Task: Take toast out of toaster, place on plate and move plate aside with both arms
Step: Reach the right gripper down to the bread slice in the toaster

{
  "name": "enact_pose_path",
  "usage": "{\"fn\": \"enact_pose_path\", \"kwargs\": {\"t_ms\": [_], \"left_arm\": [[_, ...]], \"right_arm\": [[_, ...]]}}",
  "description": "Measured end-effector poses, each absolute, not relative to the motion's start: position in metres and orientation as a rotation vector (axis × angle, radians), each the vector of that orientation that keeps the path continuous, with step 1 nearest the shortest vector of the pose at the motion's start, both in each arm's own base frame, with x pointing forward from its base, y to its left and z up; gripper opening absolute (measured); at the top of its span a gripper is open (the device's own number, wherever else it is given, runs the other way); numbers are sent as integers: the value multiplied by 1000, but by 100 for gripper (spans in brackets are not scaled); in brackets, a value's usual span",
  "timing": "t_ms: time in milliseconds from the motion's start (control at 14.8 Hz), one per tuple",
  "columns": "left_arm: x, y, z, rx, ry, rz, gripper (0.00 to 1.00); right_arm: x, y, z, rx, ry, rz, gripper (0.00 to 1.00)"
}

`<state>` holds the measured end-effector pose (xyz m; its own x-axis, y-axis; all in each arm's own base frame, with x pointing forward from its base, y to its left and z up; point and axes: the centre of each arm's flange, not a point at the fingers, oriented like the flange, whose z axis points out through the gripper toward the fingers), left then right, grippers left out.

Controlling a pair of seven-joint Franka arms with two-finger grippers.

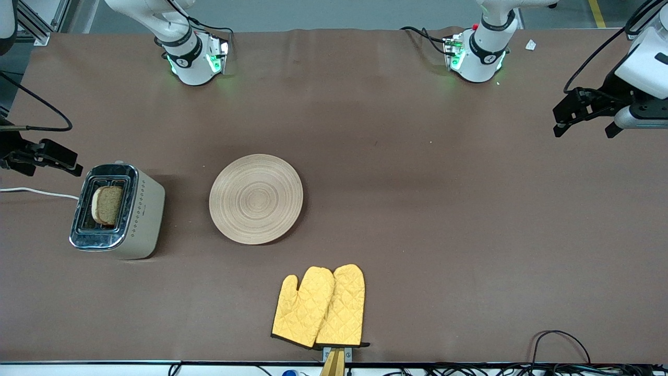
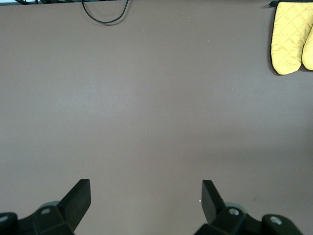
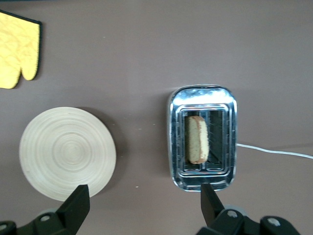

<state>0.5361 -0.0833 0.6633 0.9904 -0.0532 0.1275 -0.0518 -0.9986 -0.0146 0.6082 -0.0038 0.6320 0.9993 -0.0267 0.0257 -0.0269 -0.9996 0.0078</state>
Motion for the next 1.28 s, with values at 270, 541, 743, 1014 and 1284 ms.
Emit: {"fn": "enact_pose_path", "kwargs": {"t_ms": [270, 541, 743, 1014, 1284], "left_arm": [[537, -80, 663, -3123, 71, -198, 100], [536, -81, 663, -3122, 78, -195, 100], [535, -82, 663, -3122, 79, -185, 100], [535, -82, 663, -3122, 80, -184, 100], [535, -82, 663, -3122, 79, -184, 100]], "right_arm": [[608, -4, 632, 3117, -38, 40, 100], [608, -6, 632, 3113, -35, 44, 100], [615, -28, 625, 3101, -8, 91, 100], [640, -65, 546, 3093, -15, 81, 100], [659, -64, 459, 3083, 47, -5, 100]]}}
